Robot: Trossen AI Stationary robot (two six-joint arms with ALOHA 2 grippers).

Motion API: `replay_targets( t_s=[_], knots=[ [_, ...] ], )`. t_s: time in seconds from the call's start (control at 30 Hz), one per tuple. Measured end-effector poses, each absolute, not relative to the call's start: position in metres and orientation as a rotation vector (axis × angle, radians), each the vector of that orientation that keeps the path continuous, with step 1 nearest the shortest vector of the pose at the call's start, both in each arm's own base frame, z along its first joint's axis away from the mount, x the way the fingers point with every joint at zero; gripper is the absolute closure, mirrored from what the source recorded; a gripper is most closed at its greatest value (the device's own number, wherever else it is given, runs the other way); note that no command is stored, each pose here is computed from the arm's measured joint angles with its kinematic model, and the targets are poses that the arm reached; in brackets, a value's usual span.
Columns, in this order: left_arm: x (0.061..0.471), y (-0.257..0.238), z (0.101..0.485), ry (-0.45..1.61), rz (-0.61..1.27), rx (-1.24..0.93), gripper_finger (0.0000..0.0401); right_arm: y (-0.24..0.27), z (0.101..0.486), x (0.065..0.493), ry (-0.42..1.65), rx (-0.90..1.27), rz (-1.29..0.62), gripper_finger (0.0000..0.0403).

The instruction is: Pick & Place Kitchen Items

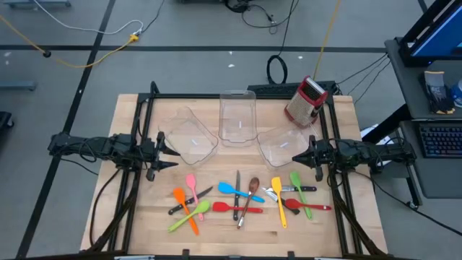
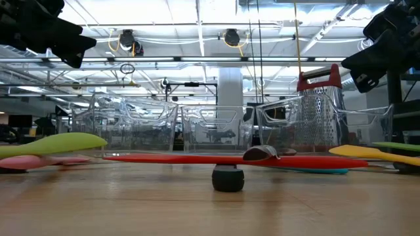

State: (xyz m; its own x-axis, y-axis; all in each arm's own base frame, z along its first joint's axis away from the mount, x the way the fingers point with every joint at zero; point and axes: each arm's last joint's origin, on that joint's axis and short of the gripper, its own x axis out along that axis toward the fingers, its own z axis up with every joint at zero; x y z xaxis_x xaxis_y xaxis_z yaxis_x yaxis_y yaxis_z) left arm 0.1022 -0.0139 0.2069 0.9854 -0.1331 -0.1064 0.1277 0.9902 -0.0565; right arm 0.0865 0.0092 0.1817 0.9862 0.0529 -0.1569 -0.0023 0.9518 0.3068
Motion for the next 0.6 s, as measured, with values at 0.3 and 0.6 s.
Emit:
replay_targets(
  t_s=[0.3,0.6],
  knots=[
    [0.1022,-0.0139,0.2069,0.11,-0.131,-0.05,0.0229,0.0093,0.1817,0.0866,0.165,0.311,0.028,0.0394],
    [0.1022,-0.014,0.2069,0.11,-0.131,-0.05,0.0229,0.0092,0.1819,0.0866,0.162,0.297,0.028,0.0394]
  ],
)
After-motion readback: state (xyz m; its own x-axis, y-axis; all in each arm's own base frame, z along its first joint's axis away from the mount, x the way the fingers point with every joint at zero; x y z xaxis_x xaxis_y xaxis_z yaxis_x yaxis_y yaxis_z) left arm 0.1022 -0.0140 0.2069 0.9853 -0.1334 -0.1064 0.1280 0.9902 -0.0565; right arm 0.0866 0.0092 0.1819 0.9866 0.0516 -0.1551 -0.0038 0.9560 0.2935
